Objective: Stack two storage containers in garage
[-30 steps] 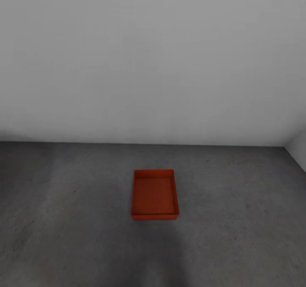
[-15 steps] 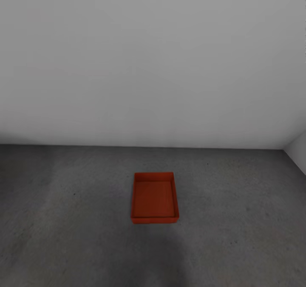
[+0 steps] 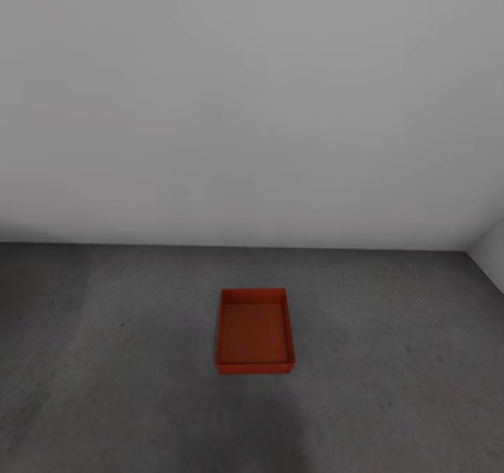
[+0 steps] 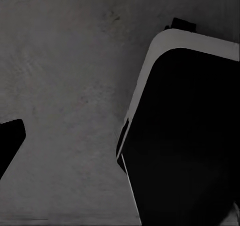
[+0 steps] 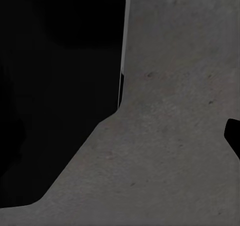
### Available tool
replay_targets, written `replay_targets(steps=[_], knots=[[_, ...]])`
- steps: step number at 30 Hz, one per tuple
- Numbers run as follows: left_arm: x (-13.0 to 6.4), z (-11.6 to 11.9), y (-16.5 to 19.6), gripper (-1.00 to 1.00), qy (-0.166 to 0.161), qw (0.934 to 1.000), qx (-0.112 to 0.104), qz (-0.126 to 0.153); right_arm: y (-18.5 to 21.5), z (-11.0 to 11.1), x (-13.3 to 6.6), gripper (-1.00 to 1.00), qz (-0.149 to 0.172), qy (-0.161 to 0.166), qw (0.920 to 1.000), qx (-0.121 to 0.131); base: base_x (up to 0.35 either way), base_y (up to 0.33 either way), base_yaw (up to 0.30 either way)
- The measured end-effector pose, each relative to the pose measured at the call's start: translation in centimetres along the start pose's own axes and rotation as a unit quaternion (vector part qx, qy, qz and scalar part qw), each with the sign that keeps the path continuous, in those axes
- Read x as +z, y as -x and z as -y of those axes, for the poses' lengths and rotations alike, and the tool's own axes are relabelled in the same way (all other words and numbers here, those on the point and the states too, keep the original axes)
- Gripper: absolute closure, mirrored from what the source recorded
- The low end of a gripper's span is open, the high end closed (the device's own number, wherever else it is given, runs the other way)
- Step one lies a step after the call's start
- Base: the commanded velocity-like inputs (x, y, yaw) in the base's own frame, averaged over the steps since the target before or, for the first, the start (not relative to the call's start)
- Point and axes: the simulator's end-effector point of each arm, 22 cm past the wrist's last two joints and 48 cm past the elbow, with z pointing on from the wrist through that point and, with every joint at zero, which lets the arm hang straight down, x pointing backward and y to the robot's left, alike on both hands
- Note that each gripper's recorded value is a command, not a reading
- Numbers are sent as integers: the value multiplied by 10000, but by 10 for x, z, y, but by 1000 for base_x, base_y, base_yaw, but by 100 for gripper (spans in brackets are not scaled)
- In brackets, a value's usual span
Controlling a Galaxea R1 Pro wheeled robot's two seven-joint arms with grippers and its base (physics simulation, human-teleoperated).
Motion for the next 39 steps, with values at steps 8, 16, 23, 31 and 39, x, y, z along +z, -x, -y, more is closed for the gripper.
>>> replay_targets(steps=[8, 16, 23, 31, 39], knots=[[-7, 12, -76, -100, -827, 9936, 89, -767, 5, 0, 0, -100, 64, -3, 10000, 11, 0, 0, 0], [-6, -1, -79, -100, -887, 9918, 39, -924, 10, 0, 0, -100, 128, -8, 9999, 16, 0, 0, 0], [-3, -19, -68, -100, -783, 9934, -85, -830, 15, 1, -1, -100, 184, -14, 9998, 21, 0, 0, 0], [-1, -17, -42, -100, -812, 9962, -96, -300, 20, 1, -1, -100, 247, -18, 9997, 17, 0, 0, 0], [-2, -16, -25, -100, -831, 9965, -75, -2, 25, 1, -2, -100, 311, -19, 9995, 17, 0, 0, 0]])
